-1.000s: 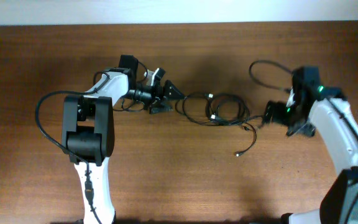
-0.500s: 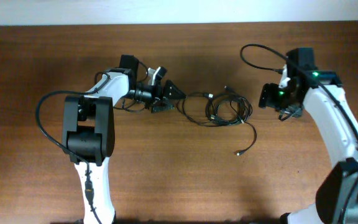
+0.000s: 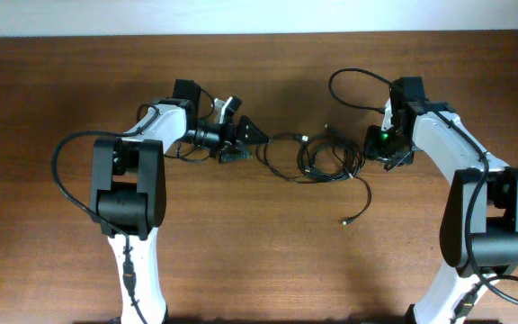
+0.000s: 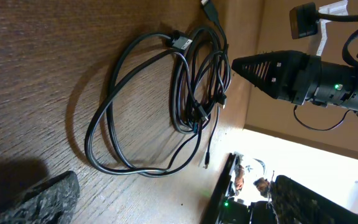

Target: Untangle cables

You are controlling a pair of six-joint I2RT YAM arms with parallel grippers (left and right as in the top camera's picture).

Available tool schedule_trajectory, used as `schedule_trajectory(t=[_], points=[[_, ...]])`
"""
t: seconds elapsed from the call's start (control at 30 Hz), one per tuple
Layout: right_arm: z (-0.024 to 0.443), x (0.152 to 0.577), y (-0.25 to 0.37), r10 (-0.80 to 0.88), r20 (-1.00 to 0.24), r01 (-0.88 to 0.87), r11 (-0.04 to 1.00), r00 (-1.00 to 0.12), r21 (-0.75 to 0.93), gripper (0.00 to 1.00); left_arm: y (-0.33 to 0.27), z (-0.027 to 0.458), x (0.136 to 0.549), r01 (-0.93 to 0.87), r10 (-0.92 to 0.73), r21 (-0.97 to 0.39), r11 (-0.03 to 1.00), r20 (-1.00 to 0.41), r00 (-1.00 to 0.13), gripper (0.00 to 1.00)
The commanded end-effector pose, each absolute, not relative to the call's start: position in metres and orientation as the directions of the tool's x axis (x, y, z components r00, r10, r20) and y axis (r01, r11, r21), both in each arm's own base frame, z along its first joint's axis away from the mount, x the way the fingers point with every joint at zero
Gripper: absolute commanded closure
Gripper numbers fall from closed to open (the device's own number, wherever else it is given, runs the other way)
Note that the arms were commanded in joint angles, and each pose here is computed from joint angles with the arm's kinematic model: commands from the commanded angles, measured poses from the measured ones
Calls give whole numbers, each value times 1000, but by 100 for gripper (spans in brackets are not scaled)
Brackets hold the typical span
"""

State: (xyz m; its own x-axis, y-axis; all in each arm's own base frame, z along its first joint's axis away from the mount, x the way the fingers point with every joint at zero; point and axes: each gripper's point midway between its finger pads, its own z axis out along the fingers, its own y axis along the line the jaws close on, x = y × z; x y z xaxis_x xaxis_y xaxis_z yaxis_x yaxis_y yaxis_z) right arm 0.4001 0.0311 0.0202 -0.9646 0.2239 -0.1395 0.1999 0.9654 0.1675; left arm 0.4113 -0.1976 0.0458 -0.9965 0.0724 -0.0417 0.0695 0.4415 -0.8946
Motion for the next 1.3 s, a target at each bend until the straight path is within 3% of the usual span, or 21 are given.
schedule_trajectory(t=[0.0,0.17,0.3,0.4,0.5,0.6,0.7,0.77,0.8,0.83,0.9,0.97,1.03,1.27], points=[[15,399,34,214,-125,190,965,-969,180,62,-197,35,408,67,82,-893,446,-34,-996,0],[-1,393,46,180,-102,162,973,-978,166,59,-199,36,407,69,86,-893,445,-34,-996,0],[-18,385,31,169,-82,166,985,-982,43,59,-199,35,407,69,86,-893,445,-34,-996,0],[-18,371,-3,181,-64,189,969,-981,-159,58,-199,35,407,68,86,-893,445,-33,-996,1],[-8,349,-49,286,-54,285,884,-957,-370,55,-198,33,407,52,77,-887,459,-19,-997,4],[-7,334,-68,341,-9,318,867,-940,-383,53,-186,14,408,-44,16,-816,576,65,-998,4],[-14,329,-55,384,51,360,897,-922,-258,52,-185,13,408,-49,11,-812,582,68,-998,3],[-17,331,-34,373,84,357,920,-924,-163,50,-201,41,406,4,62,-907,422,24,-998,3],[-17,332,-28,370,91,356,924,-925,-138,50,-204,48,406,21,71,-917,399,8,-997,1],[-18,332,-23,364,96,352,928,-926,-123,50,-204,46,407,5,59,-895,446,24,-998,1],[-18,331,-15,344,100,331,936,-934,-122,50,-209,32,408,-89,-33,-745,662,91,-995,1],[-17,331,-9,326,104,313,942,-940,-123,48,-229,40,414,-17,-45,-556,831,-36,-998,0],[-18,329,-7,320,110,306,944,-941,-125,47,-252,50,415,44,-15,-390,920,-148,-989,3],[-18,327,-7,320,115,306,944,-940,-127,46,-342,42,383,222,138,-244,944,-320,-937,1]])
